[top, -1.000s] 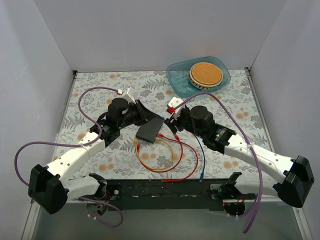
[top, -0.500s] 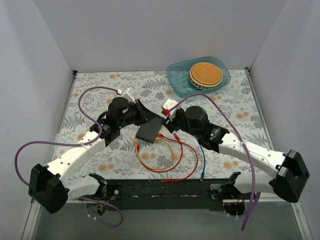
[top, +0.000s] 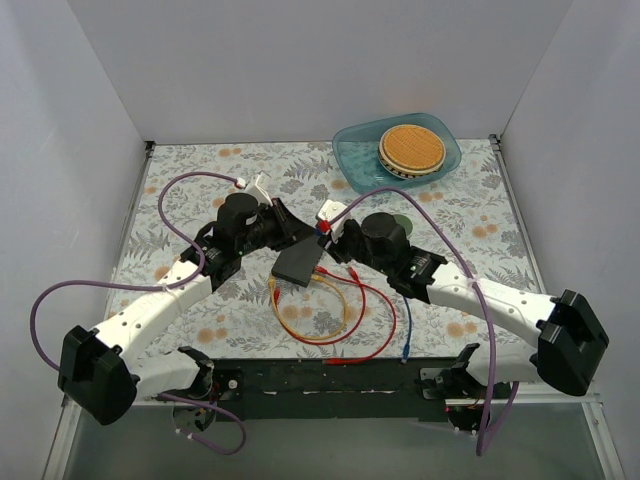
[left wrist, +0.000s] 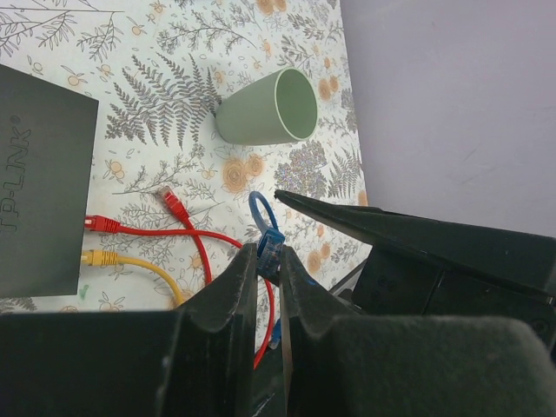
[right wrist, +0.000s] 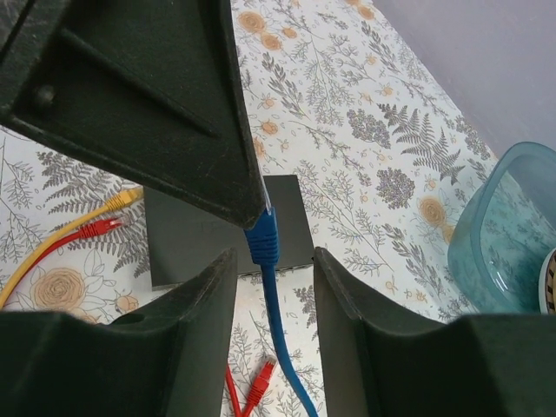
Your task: Insert the plug into the switch port
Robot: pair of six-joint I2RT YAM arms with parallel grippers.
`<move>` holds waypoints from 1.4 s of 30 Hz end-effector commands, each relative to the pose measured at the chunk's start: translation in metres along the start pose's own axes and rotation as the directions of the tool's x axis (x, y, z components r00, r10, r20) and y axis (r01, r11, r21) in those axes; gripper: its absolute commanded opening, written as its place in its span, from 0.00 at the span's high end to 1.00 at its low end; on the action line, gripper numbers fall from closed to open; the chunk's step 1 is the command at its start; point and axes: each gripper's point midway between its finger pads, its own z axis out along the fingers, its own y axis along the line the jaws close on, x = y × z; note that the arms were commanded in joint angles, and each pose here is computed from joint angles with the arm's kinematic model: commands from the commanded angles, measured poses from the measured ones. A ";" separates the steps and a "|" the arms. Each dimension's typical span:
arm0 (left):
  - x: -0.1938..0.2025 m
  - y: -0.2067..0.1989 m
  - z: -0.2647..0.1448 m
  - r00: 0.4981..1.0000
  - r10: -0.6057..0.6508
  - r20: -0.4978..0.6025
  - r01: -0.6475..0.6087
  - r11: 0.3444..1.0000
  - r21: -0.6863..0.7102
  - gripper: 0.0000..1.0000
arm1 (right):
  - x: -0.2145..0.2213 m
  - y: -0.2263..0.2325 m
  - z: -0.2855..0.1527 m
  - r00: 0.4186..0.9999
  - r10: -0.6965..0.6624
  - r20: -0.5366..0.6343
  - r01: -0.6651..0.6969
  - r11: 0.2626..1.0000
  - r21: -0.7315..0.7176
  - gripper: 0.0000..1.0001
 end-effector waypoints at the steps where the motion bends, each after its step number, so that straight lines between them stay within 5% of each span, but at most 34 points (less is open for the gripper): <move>1: -0.008 -0.020 -0.003 1.000 0.006 0.009 -0.007 0.998 0.057 1.00 | -0.028 -0.011 0.004 0.996 -0.010 0.088 0.006 0.999 0.048 0.55; 8: -0.008 -0.021 -0.004 1.000 0.009 0.008 -0.010 0.998 0.063 1.00 | -0.025 -0.011 0.012 0.997 -0.008 0.081 0.004 0.998 0.056 0.67; 14: -0.008 -0.023 -0.005 1.000 0.008 0.008 -0.009 0.997 0.075 1.00 | -0.019 -0.013 0.017 0.998 -0.010 0.059 0.005 0.998 0.068 0.98; 19: -0.007 -0.020 -0.004 1.000 0.019 0.012 -0.020 0.997 0.069 1.00 | -0.018 -0.013 0.014 0.998 -0.019 0.061 0.014 0.997 0.071 0.99; 21: -0.011 -0.016 -0.004 0.999 0.028 0.032 -0.029 0.998 0.047 0.52 | -0.016 -0.012 0.012 0.998 -0.023 0.057 0.019 0.998 0.067 0.99; 23: -0.014 -0.009 -0.005 0.998 0.031 0.053 -0.031 0.999 0.006 0.15 | -0.014 -0.012 0.009 0.998 -0.026 0.049 0.023 0.998 0.067 0.99; 27: -0.028 0.014 -0.012 0.987 0.041 0.153 -0.026 0.994 -0.103 0.02 | -0.001 -0.011 0.006 1.000 -0.020 0.010 0.019 0.998 0.066 0.99; 31: -0.037 0.044 -0.015 0.970 0.088 0.226 -0.035 0.973 -0.227 0.02 | 0.014 -0.007 0.005 1.000 -0.004 -0.028 0.005 0.999 0.039 0.99; 42: -0.026 0.108 0.010 0.963 0.226 0.148 -0.149 0.901 -0.408 0.02 | 0.062 0.010 0.017 0.976 0.102 -0.194 -0.134 0.978 -0.159 0.99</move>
